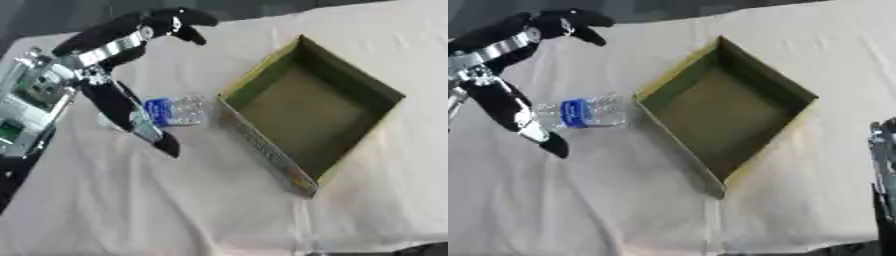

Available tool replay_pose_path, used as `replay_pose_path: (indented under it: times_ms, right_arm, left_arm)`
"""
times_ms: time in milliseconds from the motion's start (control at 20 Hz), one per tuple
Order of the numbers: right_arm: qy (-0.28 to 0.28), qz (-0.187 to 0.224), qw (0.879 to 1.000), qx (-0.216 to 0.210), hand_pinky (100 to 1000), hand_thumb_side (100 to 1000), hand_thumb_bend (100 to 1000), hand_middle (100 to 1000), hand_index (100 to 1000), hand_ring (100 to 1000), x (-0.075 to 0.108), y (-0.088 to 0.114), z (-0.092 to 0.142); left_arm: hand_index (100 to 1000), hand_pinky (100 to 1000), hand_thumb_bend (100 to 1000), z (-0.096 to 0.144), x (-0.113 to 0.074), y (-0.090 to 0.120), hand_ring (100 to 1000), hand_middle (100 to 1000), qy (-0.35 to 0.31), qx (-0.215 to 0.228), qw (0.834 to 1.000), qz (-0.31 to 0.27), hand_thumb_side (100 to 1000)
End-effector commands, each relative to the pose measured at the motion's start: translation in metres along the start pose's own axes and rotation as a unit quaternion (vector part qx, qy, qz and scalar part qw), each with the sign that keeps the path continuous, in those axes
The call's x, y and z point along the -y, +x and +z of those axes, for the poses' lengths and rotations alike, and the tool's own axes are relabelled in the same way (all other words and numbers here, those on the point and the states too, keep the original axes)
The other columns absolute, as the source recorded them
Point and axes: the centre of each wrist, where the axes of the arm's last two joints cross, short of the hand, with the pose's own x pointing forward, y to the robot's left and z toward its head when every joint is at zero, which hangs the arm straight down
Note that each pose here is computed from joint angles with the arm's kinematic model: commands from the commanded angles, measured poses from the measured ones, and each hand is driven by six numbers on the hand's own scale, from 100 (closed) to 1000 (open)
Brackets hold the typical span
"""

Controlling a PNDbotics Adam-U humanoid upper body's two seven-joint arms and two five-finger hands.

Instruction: Pick up objects on the table and place them in the box.

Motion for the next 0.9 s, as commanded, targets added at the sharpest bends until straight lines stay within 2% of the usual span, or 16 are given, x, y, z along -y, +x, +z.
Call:
replay_pose_path:
  times_ms: [50, 300, 500, 900]
  right_arm:
    - [0.006, 0.000, 1.000, 0.006, 705, 1000, 100, 783, 861, 787, 0.002, 0.002, -0.002]
    - [0.007, 0.000, 1.000, 0.003, 703, 1000, 100, 780, 861, 785, 0.002, 0.002, -0.002]
    - [0.008, 0.000, 1.000, 0.003, 702, 1000, 100, 779, 860, 784, 0.002, 0.002, -0.002]
    - [0.013, 0.001, 1.000, 0.004, 701, 1000, 100, 774, 859, 781, 0.002, 0.002, -0.002]
  left_arm:
    - [993, 812, 917, 0.007, -0.021, -0.002, 824, 927, -0.038, -0.006, 0.999, -0.001, 398]
    - [985, 769, 899, 0.008, -0.035, -0.009, 808, 915, -0.061, -0.034, 0.998, 0.001, 441]
    - [961, 734, 901, 0.007, -0.044, -0.013, 778, 884, -0.063, -0.077, 0.995, -0.010, 459]
    - [929, 733, 857, 0.007, -0.048, -0.024, 751, 829, -0.066, -0.172, 0.983, -0.009, 527]
